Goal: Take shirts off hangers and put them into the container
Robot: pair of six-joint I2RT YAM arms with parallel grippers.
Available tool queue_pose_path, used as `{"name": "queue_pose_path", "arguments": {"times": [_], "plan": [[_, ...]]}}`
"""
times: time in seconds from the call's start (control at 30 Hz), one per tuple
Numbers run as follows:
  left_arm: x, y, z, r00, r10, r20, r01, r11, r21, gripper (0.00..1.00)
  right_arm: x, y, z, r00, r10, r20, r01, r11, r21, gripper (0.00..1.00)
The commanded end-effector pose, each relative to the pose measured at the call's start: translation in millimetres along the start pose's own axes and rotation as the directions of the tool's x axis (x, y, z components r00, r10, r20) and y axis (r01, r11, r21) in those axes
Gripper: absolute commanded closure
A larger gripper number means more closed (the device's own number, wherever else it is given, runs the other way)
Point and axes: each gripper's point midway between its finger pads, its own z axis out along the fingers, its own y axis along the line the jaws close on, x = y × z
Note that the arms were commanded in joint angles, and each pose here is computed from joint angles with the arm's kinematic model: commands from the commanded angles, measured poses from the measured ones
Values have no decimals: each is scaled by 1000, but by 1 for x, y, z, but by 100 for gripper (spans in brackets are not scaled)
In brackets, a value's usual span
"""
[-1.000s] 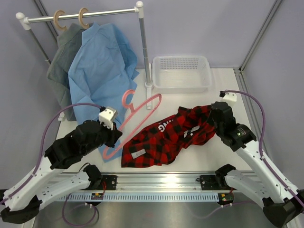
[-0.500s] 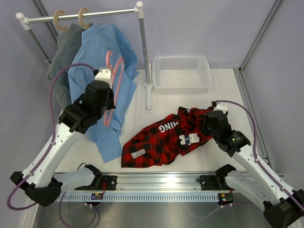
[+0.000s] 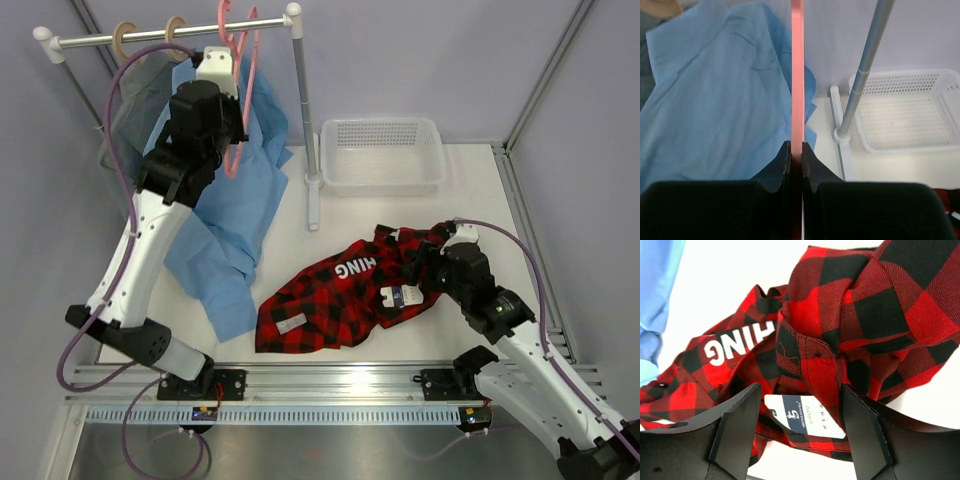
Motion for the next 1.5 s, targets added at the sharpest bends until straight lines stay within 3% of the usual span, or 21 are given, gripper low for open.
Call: {"name": "queue_pose_path", "arguments": {"times": [0.0, 0.2, 0.57, 0.7, 0.93, 0.97, 1.03, 1.17, 1.2, 1.33, 1.47], "plan": [[-35, -3, 19, 995, 11, 95, -13, 1000, 23, 100, -12, 11, -6, 998, 12, 54, -9, 998, -61, 27], [-36, -2, 58, 997, 8, 82, -9, 1000, 10, 100, -11, 11, -6, 998, 11, 55, -8, 998, -65, 25], [-2, 13, 107, 1000, 5, 8, -5, 1000, -9, 100, -10, 9, -6, 998, 10, 65, -5, 998, -65, 19], [18, 9, 103, 999, 0, -40, 0, 1000, 16, 88, -10, 10, -5, 998, 7, 64, -2, 998, -68, 19], [19, 14, 70, 999, -10, -35, 11, 999, 31, 62, -12, 9, -6, 997, 6, 74, -2, 998, -63, 19], [11, 16, 60, 1000, -15, -15, 16, 999, 34, 54, -12, 9, -6, 997, 8, 77, -4, 998, -63, 19], [2, 17, 45, 1000, -24, 10, 23, 999, 45, 48, -15, 8, -8, 996, 13, 86, -8, 998, -57, 18], [-26, 26, -5, 993, -65, 98, 59, 996, 61, 25, -26, -10, -12, 990, 38, 135, -46, 997, 55, 4], [-32, 31, -29, 988, -76, 132, 67, 995, 67, 14, -28, -14, -12, 988, 62, 142, -74, 994, 79, 1], [-26, 42, -79, 981, -80, 177, 66, 995, 79, 1, -32, -32, -9, 983, 88, 158, -119, 973, 199, 1], [10, 43, -113, 981, -107, 160, 88, 988, 124, 1, -24, -47, 14, 991, 70, 117, -104, 943, 315, 1]]}}
